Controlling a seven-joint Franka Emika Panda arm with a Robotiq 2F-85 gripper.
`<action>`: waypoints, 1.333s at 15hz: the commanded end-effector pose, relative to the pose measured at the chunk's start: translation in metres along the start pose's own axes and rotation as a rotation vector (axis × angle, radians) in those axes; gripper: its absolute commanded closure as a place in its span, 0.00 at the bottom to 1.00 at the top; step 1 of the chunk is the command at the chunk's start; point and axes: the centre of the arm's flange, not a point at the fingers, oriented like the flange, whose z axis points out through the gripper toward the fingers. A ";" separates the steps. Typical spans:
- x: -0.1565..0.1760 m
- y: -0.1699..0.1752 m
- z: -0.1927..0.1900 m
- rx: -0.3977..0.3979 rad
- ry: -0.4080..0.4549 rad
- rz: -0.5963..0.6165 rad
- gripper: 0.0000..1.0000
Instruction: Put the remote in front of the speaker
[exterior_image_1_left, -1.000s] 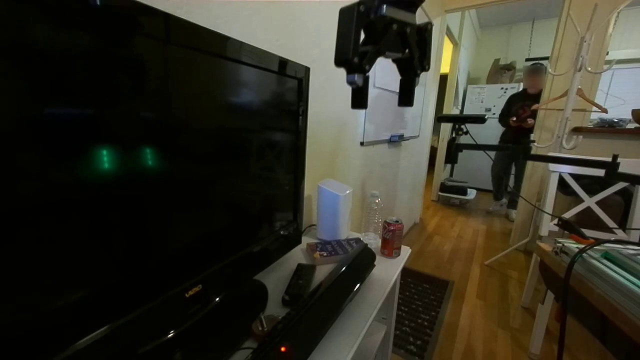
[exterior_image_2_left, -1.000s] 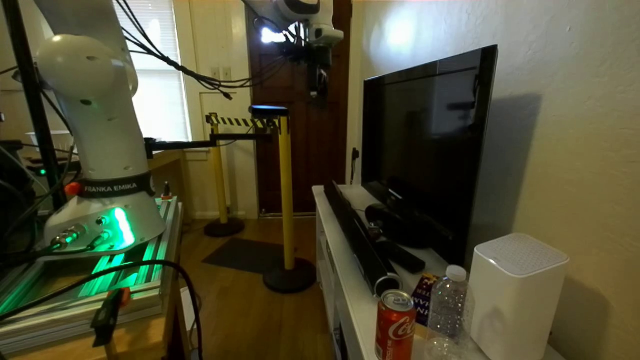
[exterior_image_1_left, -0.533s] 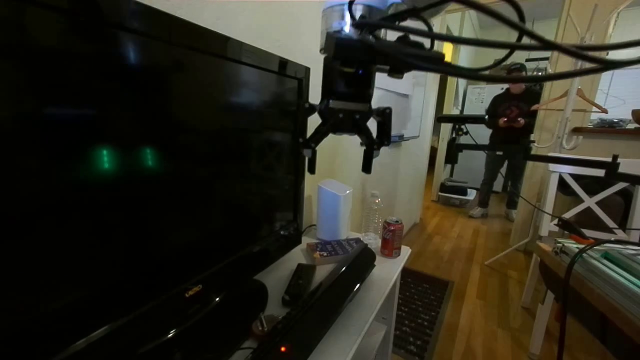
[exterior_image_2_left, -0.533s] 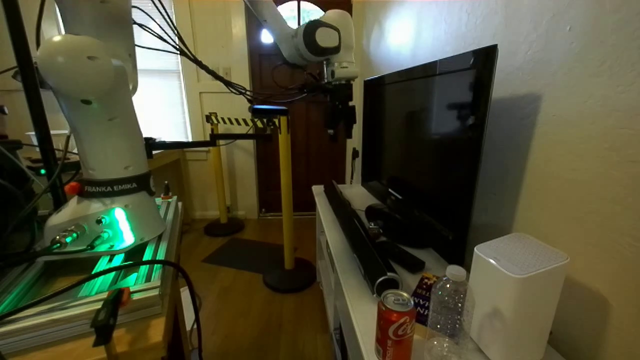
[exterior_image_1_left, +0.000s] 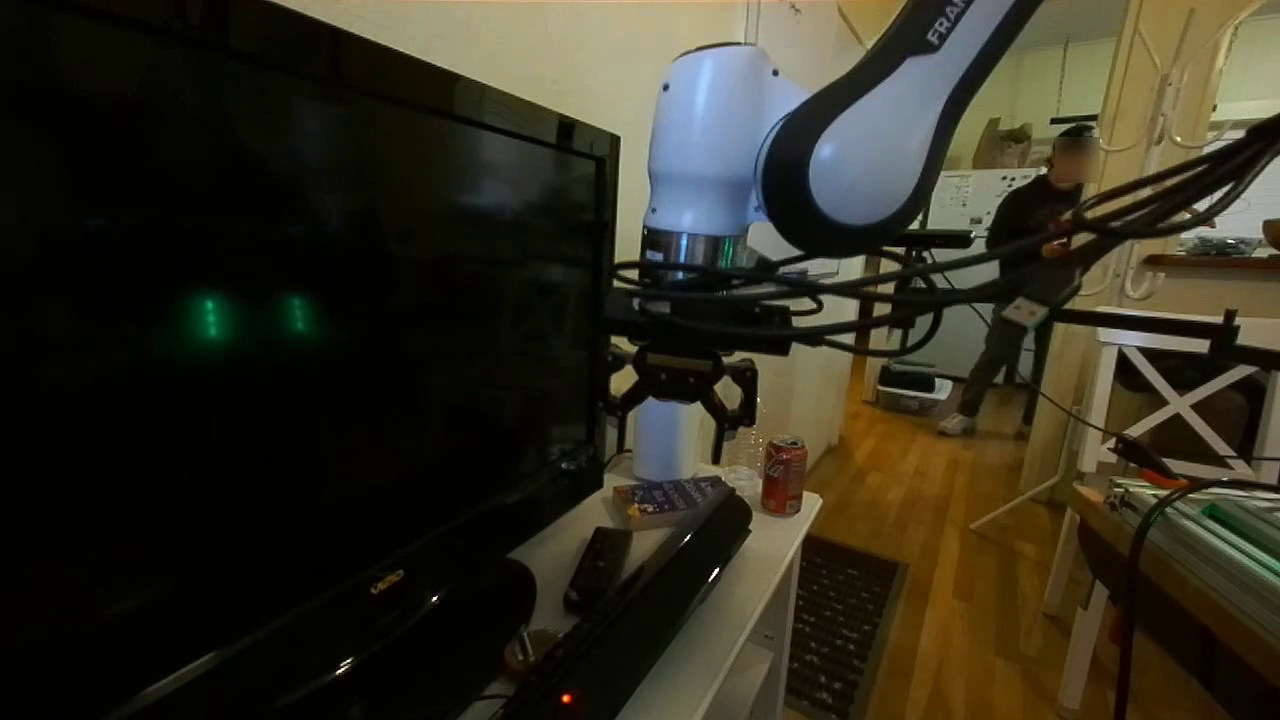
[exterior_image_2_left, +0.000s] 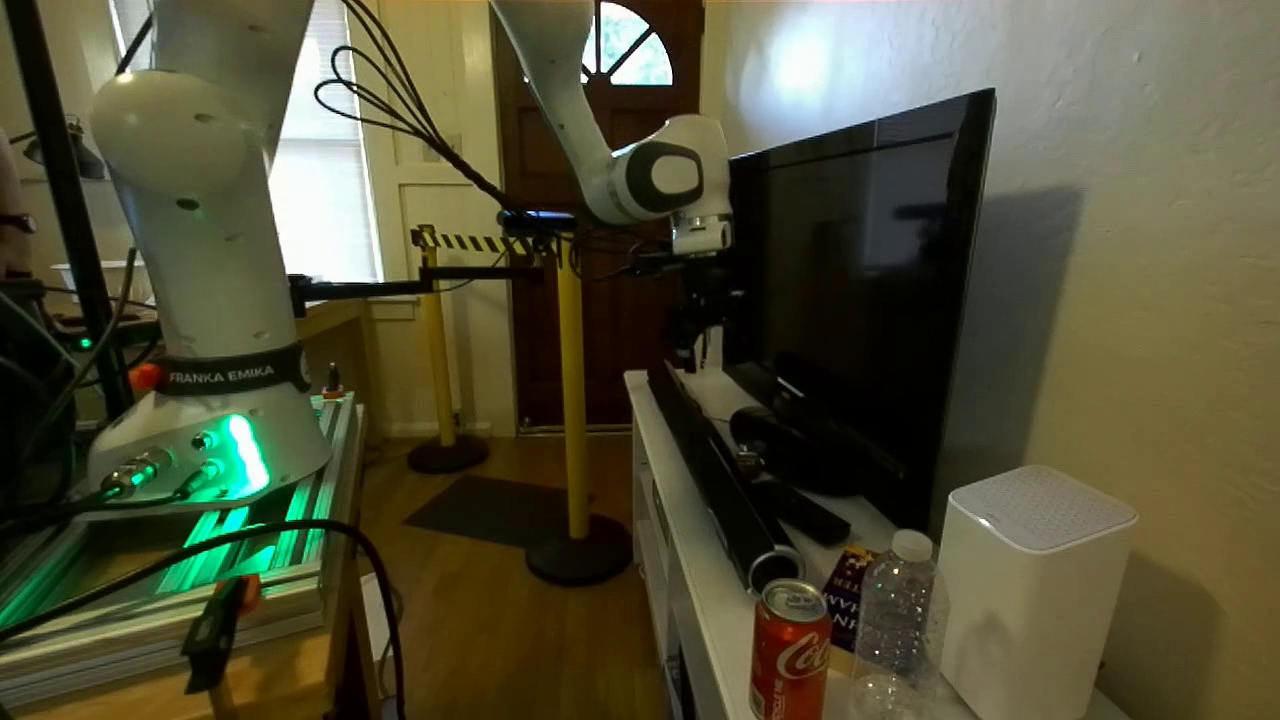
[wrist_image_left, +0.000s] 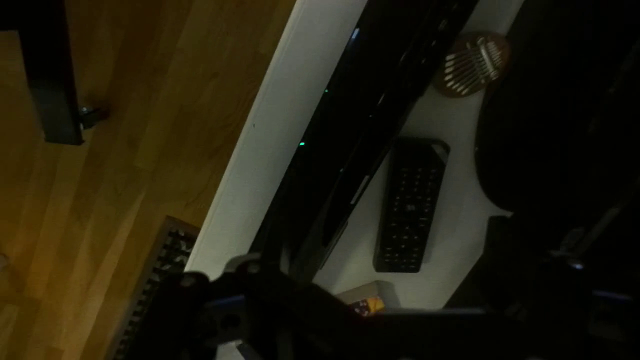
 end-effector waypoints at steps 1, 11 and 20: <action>0.001 0.002 0.008 -0.010 0.005 0.011 0.00; 0.040 -0.038 0.050 -0.004 0.069 0.112 0.00; 0.056 -0.067 0.111 -0.007 0.092 0.107 0.00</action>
